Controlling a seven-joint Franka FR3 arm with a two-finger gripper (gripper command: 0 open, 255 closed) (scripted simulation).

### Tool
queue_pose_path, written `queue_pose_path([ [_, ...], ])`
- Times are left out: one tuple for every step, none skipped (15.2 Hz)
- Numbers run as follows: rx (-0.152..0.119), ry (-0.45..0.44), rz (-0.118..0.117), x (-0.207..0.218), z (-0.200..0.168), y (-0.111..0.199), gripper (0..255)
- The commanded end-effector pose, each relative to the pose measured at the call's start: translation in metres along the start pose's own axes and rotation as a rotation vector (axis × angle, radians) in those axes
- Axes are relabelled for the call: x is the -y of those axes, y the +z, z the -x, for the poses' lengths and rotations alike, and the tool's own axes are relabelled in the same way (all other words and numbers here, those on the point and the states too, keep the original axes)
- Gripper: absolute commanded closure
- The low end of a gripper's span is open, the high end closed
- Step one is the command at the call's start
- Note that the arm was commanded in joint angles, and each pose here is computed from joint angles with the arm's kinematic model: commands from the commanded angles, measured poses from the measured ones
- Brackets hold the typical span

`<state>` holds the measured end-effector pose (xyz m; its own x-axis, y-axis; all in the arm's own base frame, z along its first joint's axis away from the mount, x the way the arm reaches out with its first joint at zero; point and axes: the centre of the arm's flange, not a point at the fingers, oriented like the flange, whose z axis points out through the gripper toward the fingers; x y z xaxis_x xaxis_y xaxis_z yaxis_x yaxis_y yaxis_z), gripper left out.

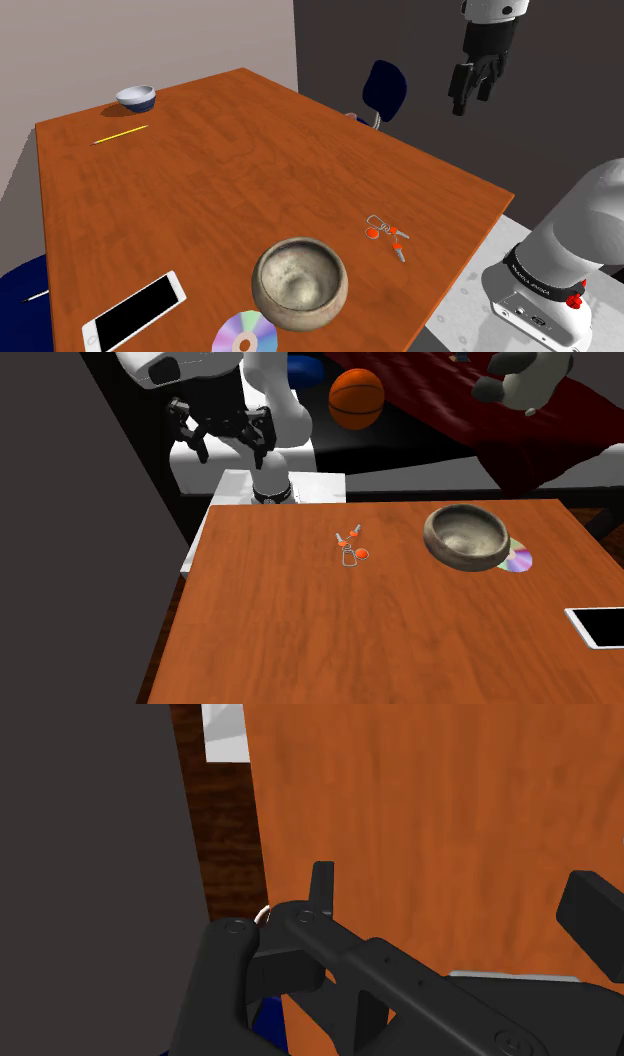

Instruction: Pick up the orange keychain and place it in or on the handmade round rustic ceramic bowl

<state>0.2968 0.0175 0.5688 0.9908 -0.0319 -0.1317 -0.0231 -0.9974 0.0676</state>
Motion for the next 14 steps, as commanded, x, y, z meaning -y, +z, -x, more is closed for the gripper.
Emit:
queue_pose_path([
  [0.0,0.0,0.0,0.0,0.0,0.0,0],
  [-0.009,-0.021,-0.004,0.009,0.0,0.009,0],
  [-0.019,-0.043,-0.008,0.018,0.001,0.018,0],
  [-0.028,-0.064,-0.013,0.027,0.001,0.026,0],
  [-0.037,-0.086,-0.017,0.036,0.002,0.035,0],
  [-0.046,-0.107,-0.021,0.046,0.002,0.044,0],
  [-0.056,-0.128,-0.025,0.055,0.003,0.053,0],
  [-0.065,-0.15,-0.029,0.064,0.004,0.061,0],
  [-0.074,-0.171,-0.034,0.073,0.005,0.07,0],
  [-0.083,-0.193,-0.038,0.083,0.006,0.078,0],
  [-0.093,-0.214,-0.042,0.092,0.007,0.087,0],
  [-0.102,-0.235,-0.046,0.101,0.009,0.095,0],
  [-0.111,-0.257,-0.05,0.11,0.01,0.104,0],
  [-0.12,-0.278,-0.055,0.12,0.012,0.112,0],
])
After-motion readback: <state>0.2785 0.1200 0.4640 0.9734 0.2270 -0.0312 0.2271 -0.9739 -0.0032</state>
